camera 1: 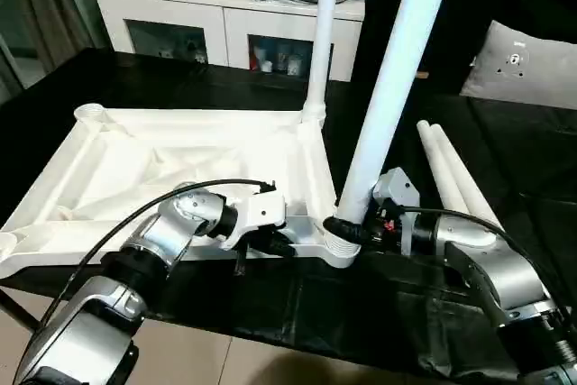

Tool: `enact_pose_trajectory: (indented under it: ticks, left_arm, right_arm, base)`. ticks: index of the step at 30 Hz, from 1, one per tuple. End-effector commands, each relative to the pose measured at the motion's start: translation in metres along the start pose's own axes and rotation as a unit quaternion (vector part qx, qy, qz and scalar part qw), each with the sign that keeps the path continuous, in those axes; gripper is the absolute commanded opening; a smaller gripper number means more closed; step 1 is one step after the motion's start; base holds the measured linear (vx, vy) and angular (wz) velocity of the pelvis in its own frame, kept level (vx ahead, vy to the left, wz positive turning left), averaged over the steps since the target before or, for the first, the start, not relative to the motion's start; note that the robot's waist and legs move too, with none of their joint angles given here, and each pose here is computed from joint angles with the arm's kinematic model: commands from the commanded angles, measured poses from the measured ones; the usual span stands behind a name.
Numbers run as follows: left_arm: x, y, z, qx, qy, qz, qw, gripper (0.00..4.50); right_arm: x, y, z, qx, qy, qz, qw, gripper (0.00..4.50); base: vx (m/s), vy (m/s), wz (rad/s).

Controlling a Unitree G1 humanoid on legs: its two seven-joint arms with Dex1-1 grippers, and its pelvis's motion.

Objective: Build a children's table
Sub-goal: Insert table leg to table base

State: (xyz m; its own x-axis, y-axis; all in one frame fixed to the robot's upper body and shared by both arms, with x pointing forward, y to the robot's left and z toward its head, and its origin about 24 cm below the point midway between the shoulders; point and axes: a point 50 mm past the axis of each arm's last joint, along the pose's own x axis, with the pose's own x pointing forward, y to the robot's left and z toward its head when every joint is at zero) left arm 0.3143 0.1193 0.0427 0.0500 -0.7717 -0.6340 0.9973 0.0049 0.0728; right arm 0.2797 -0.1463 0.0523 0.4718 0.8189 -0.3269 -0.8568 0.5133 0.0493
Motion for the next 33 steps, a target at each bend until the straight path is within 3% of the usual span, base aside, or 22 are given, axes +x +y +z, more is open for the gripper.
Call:
enact_pose_trajectory:
  ticks: [1, 3, 8, 10, 11, 14, 17, 24, 32, 33]
  left_arm:
    - [-0.003, -0.003, -0.008, -0.035, 0.004, 0.017, 0.999, 0.00]
    - [0.001, -0.007, -0.007, -0.054, -0.013, 0.022, 0.998, 0.00]
    - [0.040, -0.027, 0.008, -0.133, -0.059, 0.108, 0.983, 0.00]
    - [0.043, -0.028, 0.011, -0.136, -0.063, 0.112, 0.982, 0.00]
    - [0.053, -0.032, 0.024, -0.142, -0.077, 0.127, 0.979, 0.00]
    - [0.063, -0.034, 0.039, -0.142, -0.086, 0.144, 0.976, 0.00]
    - [0.065, -0.032, 0.043, -0.132, -0.075, 0.159, 0.975, 0.00]
    - [0.050, -0.025, 0.029, -0.123, -0.033, 0.197, 0.972, 0.00]
    - [0.042, -0.020, 0.023, -0.121, -0.019, 0.217, 0.969, 0.00]
    - [0.042, -0.020, 0.023, -0.120, -0.018, 0.217, 0.969, 0.00]
  right_arm:
    - [0.002, 0.005, -0.049, 0.071, 0.096, -0.073, 0.990, 1.88]
    - [0.004, 0.002, -0.049, 0.079, 0.093, -0.118, 0.985, 1.88]
    - [0.030, -0.002, -0.039, 0.151, 0.079, -0.257, 0.951, 1.88]
    - [0.031, -0.003, -0.038, 0.151, 0.080, -0.266, 0.949, 1.88]
    - [0.038, -0.004, -0.037, 0.150, 0.083, -0.284, 0.944, 1.88]
    - [0.044, -0.002, -0.035, 0.148, 0.088, -0.293, 0.940, 1.88]
    - [0.045, -0.002, -0.035, 0.147, 0.092, -0.300, 0.938, 1.88]
    - [0.048, -0.007, -0.030, 0.135, 0.084, -0.319, 0.934, 1.88]
    - [0.050, -0.009, -0.026, 0.142, 0.063, -0.314, 0.937, 1.88]
    - [0.050, -0.009, -0.026, 0.143, 0.062, -0.313, 0.937, 2.23]
  base:
    - [0.000, 0.000, 0.00]
    - [0.000, 0.000, 0.00]
    - [-0.002, 0.010, -0.01]
    - [0.000, 0.000, 0.00]
    - [0.000, 0.000, 0.00]
    - [0.000, 0.000, 0.00]
    - [0.029, 0.018, -0.12]
    - [0.054, -0.067, -0.09]
    - [0.000, 0.000, 0.00]
    - [0.000, 0.000, 0.00]
